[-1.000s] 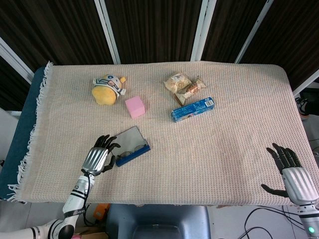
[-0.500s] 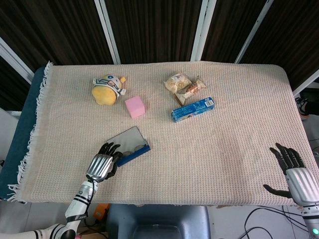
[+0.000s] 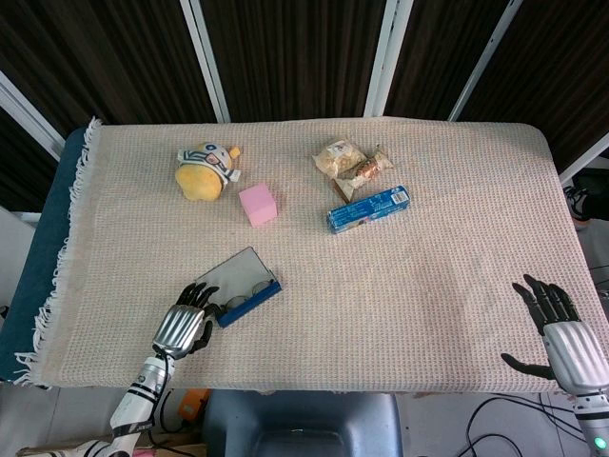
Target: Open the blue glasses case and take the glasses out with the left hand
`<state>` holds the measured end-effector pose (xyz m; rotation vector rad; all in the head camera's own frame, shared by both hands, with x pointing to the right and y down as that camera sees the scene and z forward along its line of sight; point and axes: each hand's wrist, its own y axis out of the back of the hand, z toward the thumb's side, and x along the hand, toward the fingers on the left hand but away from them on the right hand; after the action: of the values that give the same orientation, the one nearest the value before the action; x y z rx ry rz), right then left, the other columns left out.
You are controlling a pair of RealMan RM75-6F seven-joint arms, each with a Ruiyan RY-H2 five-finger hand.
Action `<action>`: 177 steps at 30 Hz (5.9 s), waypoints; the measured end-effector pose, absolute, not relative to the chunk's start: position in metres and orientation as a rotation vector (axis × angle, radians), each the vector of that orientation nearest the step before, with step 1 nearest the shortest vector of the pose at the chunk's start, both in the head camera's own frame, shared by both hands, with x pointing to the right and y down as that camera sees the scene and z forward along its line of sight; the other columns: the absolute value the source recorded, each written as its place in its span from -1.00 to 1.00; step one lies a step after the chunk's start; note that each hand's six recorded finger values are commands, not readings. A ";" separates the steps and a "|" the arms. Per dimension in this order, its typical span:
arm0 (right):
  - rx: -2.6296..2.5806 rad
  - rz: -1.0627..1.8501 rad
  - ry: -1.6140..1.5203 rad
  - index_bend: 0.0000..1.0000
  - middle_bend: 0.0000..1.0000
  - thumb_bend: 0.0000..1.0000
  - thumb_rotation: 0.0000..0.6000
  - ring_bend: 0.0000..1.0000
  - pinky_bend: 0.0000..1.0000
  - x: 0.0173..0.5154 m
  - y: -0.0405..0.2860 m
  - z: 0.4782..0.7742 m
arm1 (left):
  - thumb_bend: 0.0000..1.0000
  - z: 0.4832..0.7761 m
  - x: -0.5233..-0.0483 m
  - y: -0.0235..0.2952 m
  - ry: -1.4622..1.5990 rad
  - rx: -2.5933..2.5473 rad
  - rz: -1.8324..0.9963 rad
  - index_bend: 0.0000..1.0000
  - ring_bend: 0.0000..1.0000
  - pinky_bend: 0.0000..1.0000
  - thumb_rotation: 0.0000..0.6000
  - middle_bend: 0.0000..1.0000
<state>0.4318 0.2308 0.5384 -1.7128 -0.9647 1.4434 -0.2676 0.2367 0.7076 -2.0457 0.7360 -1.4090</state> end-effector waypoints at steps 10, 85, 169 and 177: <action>-1.719 1.437 -0.961 -1.00 -1.00 -0.59 1.00 -1.00 -1.00 0.430 0.232 0.538 | 0.27 0.690 -0.273 0.267 0.670 -2.121 -1.384 -0.07 -0.99 -0.92 1.00 -0.80; -1.707 1.392 -1.082 -1.00 -1.00 -0.59 1.00 -1.00 -1.00 0.452 0.228 0.514 | 0.21 0.744 -0.128 0.190 0.750 -2.021 -1.260 -0.43 -1.00 -0.95 1.00 -0.96; -1.699 1.406 -1.069 -1.00 -1.00 -0.59 1.00 -1.00 -1.00 0.452 0.226 0.516 | -0.16 0.753 -0.141 0.163 0.785 -1.931 -1.278 0.00 -1.00 -0.88 1.00 -0.88; -1.697 1.409 -1.066 -1.00 -1.00 -0.59 1.00 -1.00 -1.00 0.452 0.226 0.517 | -0.16 0.750 -0.140 0.162 0.791 -1.932 -1.268 0.02 -1.00 -0.88 1.00 -0.87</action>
<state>0.4517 0.2264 0.5168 -1.6968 -1.0656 1.4092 -0.1399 0.1625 0.7499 -1.9323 0.7911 -1.2677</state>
